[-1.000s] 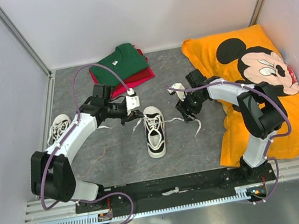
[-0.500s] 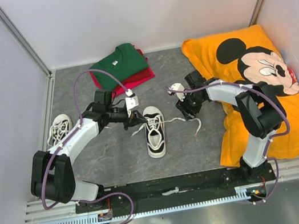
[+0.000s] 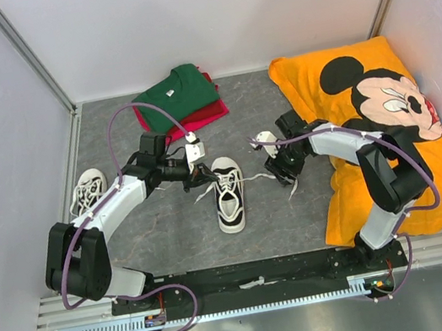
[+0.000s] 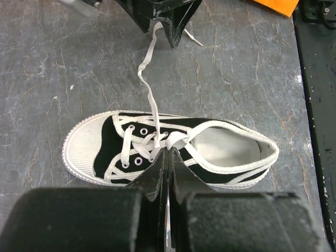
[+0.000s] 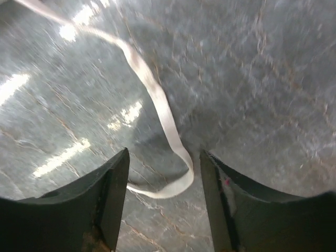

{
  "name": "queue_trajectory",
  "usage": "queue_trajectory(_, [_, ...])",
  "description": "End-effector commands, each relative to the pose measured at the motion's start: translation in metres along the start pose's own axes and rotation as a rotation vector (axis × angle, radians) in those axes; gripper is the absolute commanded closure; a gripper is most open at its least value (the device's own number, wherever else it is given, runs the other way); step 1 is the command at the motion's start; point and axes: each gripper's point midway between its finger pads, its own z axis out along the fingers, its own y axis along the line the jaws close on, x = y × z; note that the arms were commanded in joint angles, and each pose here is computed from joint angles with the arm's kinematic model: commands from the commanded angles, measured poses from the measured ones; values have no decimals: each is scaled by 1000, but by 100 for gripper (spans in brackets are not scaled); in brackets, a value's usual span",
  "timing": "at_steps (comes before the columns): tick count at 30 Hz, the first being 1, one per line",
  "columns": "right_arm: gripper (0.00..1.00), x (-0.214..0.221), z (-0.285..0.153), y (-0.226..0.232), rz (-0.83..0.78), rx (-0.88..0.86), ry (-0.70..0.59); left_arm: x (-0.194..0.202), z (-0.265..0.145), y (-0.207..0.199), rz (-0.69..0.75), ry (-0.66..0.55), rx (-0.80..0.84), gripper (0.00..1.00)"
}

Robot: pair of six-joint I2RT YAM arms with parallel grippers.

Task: Tie the shoes

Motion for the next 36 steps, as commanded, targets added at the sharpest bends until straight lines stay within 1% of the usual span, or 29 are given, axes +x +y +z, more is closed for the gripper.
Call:
queue_trajectory(1, [41, 26, 5, -3, -6, 50, 91, -17, -1, -5, 54, -54, 24, 98])
queue_trajectory(2, [43, 27, 8, -5, 4, 54, 96, -18, -1, -5, 57, -55, 21, 98])
queue_trajectory(4, [60, 29, 16, -6, 30, 48, 116, -19, -2, -5, 71, -56, 21, 98])
queue_trajectory(5, [74, 30, 18, -6, 37, 44, 124, -20, -2, -6, 81, -59, 21, 99])
queue_trajectory(6, [98, 22, 19, -12, 39, 52, 119, -19, -2, -6, 88, -59, 21, 98])
queue_trajectory(7, [100, 16, 18, -17, 45, 64, 111, -19, -3, -7, 102, -59, 23, 98])
queue_trajectory(8, [100, 8, 15, -21, 45, 72, 96, -20, -4, -9, 118, -63, 23, 98])
queue_trajectory(9, [100, -14, 7, -33, 37, 101, 43, -21, -4, -11, 130, -67, 31, 98])
queue_trajectory(11, [100, -41, -5, -42, 23, 128, -21, -21, -5, -12, 159, -70, 35, 98])
queue_trajectory(12, [100, -70, -18, -51, 5, 152, -89, -21, -5, -13, 168, -71, 39, 98])
queue_trajectory(14, [100, -101, -31, -53, -4, 138, -167, -22, -5, -13, 179, -75, 44, 98])
queue_trajectory(15, [100, -128, -42, -56, -25, 136, -227, -22, -4, -15, 190, -80, 51, 98])
queue_trajectory(17, [100, -152, -48, -52, -39, 118, -265, -22, -4, -15, 202, -82, 54, 99])
queue_trajectory(18, [100, -177, -53, -43, -72, 88, -313, -23, -4, -15, 214, -86, 56, 98])
queue_trajectory(20, [100, -202, -56, -34, -97, 73, -368, -24, -4, -16, 226, -90, 60, 98])
queue_trajectory(23, [100, -253, -53, 2, -143, -13, -467, -24, -4, -18, 251, -96, 68, 99])
queue_trajectory(26, [100, -283, -38, 40, -165, -109, -509, -26, -4, -22, 279, -104, 76, 98])
queue_trajectory(29, [100, -300, -19, 76, -163, -213, -523, -22, -3, -25, 290, -102, 79, 98])
queue_trajectory(31, [100, -301, -13, 99, -154, -302, -517, -20, -3, -26, 292, -101, 80, 98])
queue_trajectory(32, [90, -298, -8, 106, -141, -330, -500, -20, -4, -27, 298, -101, 78, 98])
queue_trajectory(34, [63, -291, -8, 111, -123, -357, -481, -18, -4, -28, 297, -96, 77, 98])
queue_trajectory(35, [47, -282, -12, 109, -126, -344, -456, -17, -4, -27, 298, -93, 73, 99])
queue_trajectory(36, [41, -277, -16, 105, -125, -331, -447, -14, -4, -27, 297, -87, 71, 98])
